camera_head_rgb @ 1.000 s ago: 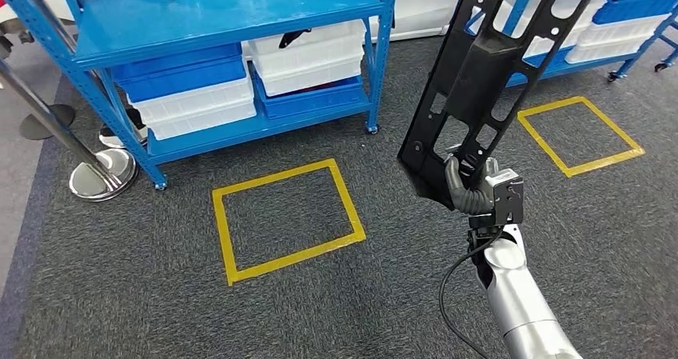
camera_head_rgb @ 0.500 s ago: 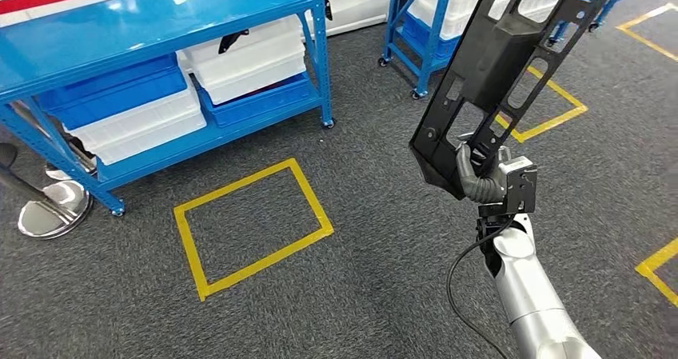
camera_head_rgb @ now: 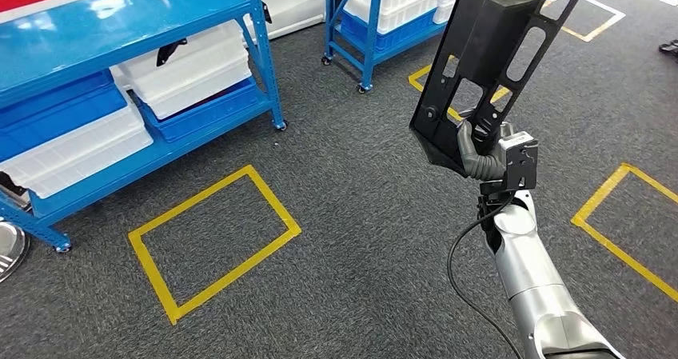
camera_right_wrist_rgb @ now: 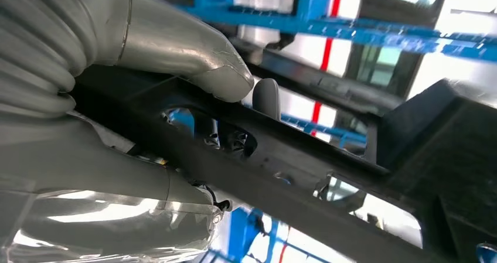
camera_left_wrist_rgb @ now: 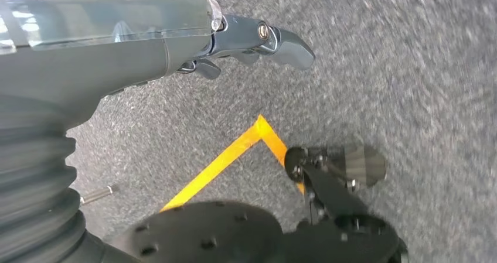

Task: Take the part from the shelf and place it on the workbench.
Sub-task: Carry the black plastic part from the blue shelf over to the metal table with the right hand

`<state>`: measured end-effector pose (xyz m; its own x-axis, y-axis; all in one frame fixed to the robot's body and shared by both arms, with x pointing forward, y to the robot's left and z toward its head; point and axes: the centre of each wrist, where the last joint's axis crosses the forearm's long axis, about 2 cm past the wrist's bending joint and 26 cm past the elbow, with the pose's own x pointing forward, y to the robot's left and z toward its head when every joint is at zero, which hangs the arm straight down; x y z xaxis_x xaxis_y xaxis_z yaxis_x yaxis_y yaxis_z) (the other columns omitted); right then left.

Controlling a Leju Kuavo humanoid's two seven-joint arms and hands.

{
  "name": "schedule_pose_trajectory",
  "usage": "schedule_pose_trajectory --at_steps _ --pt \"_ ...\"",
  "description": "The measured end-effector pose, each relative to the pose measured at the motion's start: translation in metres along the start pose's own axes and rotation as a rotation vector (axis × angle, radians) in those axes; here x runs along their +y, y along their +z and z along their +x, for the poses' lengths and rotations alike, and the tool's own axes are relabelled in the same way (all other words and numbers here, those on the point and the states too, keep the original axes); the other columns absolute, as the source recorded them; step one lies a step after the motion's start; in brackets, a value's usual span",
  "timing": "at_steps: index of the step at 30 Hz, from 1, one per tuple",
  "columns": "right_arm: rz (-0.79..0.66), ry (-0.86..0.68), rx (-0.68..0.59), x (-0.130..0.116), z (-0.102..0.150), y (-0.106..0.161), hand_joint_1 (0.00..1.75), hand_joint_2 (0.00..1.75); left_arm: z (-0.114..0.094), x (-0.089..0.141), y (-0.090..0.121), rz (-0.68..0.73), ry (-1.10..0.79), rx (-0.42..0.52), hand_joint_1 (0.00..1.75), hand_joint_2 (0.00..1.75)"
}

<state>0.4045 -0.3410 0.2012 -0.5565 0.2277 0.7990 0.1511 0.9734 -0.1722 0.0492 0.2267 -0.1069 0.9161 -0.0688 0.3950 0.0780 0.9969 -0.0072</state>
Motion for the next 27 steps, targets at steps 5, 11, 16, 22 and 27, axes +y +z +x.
schedule_pose_trajectory --at_steps 5,11,16,22,27 --pt "-0.005 -0.002 -0.031 0.003 0.010 -0.020 1.75 1.75 0.002 -0.001 -0.001 0.000 -0.004 0.010 0.00 1.75" --pt "-0.024 0.001 -0.046 0.004 0.018 -0.036 1.75 1.75 0.007 -0.002 -0.002 -0.010 -0.038 0.000 0.00 1.75" --pt "-0.026 0.018 -0.039 0.006 0.020 -0.041 1.75 1.75 0.012 -0.002 -0.003 -0.022 -0.064 0.001 0.00 1.75" --pt "-0.029 0.027 -0.037 0.008 0.022 -0.043 1.75 1.75 0.017 -0.001 -0.004 -0.030 -0.091 -0.005 0.00 1.75" --pt "-0.027 0.046 -0.036 0.006 0.023 -0.046 1.75 1.75 0.022 -0.003 -0.005 -0.037 -0.100 -0.009 0.00 1.75"
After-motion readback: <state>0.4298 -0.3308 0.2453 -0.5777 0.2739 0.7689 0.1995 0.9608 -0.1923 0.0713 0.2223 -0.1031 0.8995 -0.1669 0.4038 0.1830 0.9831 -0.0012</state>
